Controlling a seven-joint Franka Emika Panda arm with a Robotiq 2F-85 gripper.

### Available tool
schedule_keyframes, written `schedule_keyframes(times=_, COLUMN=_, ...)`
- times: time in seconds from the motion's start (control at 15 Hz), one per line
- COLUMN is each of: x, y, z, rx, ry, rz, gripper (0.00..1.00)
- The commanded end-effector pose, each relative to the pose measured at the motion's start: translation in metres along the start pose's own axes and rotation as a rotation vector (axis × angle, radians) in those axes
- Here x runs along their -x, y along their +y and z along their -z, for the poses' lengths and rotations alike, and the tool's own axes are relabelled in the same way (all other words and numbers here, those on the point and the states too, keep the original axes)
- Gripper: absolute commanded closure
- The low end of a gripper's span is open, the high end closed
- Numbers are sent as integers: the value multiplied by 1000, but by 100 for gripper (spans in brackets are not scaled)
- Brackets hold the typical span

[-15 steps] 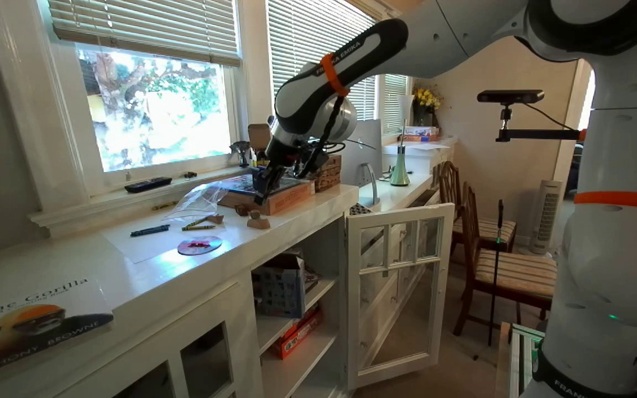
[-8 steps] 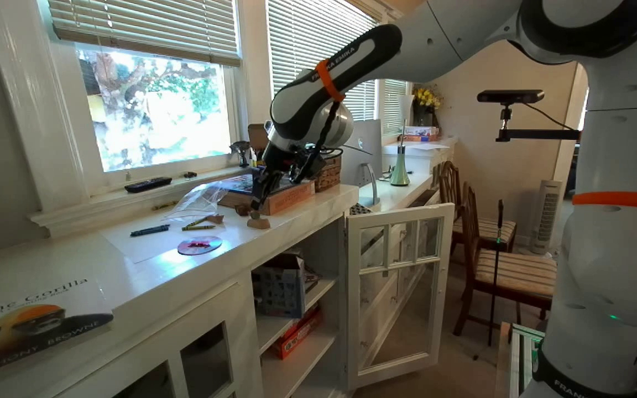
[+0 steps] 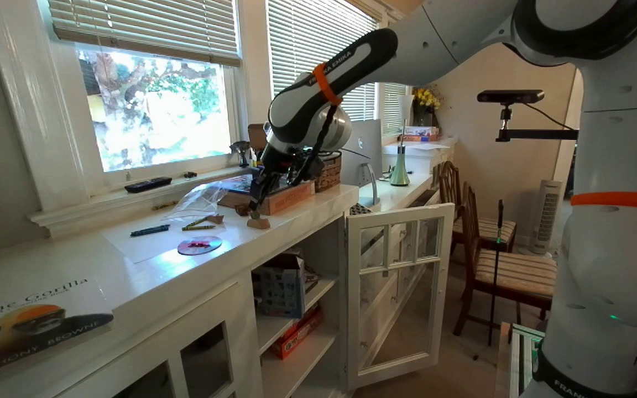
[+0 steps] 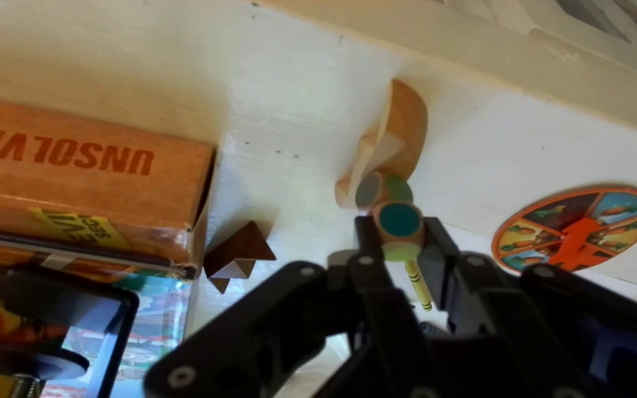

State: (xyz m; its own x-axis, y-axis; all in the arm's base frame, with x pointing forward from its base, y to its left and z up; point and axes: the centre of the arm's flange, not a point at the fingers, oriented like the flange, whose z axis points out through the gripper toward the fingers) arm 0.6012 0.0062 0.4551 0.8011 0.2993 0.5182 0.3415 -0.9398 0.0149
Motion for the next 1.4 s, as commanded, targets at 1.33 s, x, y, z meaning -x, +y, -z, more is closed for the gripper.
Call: schedule_keyframes(times=1.33, x=-4, y=0, z=-5, rx=-1, ry=15, rz=-34, gripper=94)
